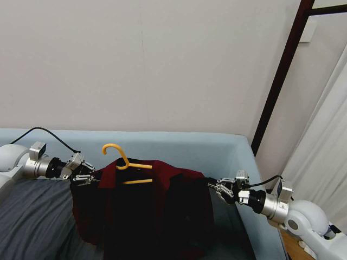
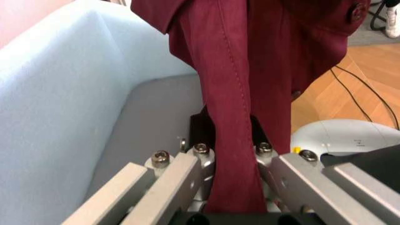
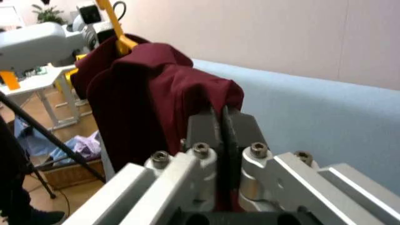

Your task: Pick up the clothes from the sofa and hang them on the clothes hanger.

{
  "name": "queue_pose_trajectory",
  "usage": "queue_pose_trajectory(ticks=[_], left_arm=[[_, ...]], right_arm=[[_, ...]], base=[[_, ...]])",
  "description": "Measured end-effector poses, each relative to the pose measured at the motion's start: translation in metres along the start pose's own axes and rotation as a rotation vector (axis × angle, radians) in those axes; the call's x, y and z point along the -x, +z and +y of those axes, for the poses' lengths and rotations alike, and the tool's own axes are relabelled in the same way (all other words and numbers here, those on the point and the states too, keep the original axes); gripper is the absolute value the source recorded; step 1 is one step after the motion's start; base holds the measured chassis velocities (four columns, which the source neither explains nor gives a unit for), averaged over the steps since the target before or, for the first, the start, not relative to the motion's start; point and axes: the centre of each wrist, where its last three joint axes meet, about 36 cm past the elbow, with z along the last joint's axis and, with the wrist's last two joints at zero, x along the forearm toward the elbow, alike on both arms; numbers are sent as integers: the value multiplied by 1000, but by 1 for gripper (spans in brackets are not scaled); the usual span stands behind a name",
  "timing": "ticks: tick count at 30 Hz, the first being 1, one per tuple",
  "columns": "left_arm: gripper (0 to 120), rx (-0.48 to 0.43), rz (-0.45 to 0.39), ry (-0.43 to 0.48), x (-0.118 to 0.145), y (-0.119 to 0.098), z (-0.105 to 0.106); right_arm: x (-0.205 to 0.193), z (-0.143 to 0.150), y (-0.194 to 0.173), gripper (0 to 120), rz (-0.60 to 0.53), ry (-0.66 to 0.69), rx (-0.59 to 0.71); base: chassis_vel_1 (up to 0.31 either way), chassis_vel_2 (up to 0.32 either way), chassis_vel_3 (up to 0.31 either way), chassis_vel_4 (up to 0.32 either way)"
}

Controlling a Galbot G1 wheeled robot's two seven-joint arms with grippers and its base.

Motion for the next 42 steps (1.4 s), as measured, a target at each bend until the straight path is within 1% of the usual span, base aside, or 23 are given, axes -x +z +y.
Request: queue_pose_trajectory(ticks=[4,5,9,10,12,14,15,18,19,22,25,31,34,37,39,41,42], left_arm=[[2,1,-3,-4,-1,0,2],[2,1,-3,-4,-1,0,2],[2,7,-6,-7,-1,-2,4],[2,7,-6,-7,-1,-2,4],[2,9,-8,-9,-2,-3,5],[2,8,-7,-10,-2,-3,5],[2,8,-7,-10,-2,-3,5],[2,9,-5,-2,1,-3,4],[2,9,-5,-2,1,-3,4],[2,12,-3,12,5,-4,2],[2,11,-1,28,12,-4,0],[2,16,-1,53,23,-4,-1],[2,21,-7,76,35,-5,0],[2,24,-9,83,39,-6,1],[2,26,-7,93,45,-6,2],[2,28,-3,109,54,-6,6],[2,28,-3,109,54,-6,6]], right_arm=[[-1,1,4,23,7,-17,15],[-1,1,4,23,7,-17,15],[-12,-4,-1,40,116,-40,-56],[-12,-4,-1,40,116,-40,-56],[-16,-6,-7,49,138,-54,-87],[-15,-1,-17,59,117,-58,-112],[-15,-1,-17,59,117,-58,-112],[-5,9,-30,73,63,-24,-166],[-5,9,-30,73,63,-24,-166],[4,20,-31,86,37,-19,-155],[9,24,-25,98,44,-41,-138],[11,22,-18,100,73,-57,-135],[9,17,-16,100,102,-47,-155],[8,15,-18,100,111,-45,-164],[9,14,-20,95,125,-48,-181],[9,14,-21,86,140,-52,-189],[9,14,-21,86,140,-52,-189]], base=[[0,0,0,0],[0,0,0,0],[0,0,0,0],[0,0,0,0],[0,0,0,0],[0,0,0,0],[0,0,0,0],[0,0,0,0],[0,0,0,0],[0,0,0,0],[0,0,0,0],[0,0,0,0],[0,0,0,0],[0,0,0,0],[0,0,0,0],[0,0,0,0],[0,0,0,0]])
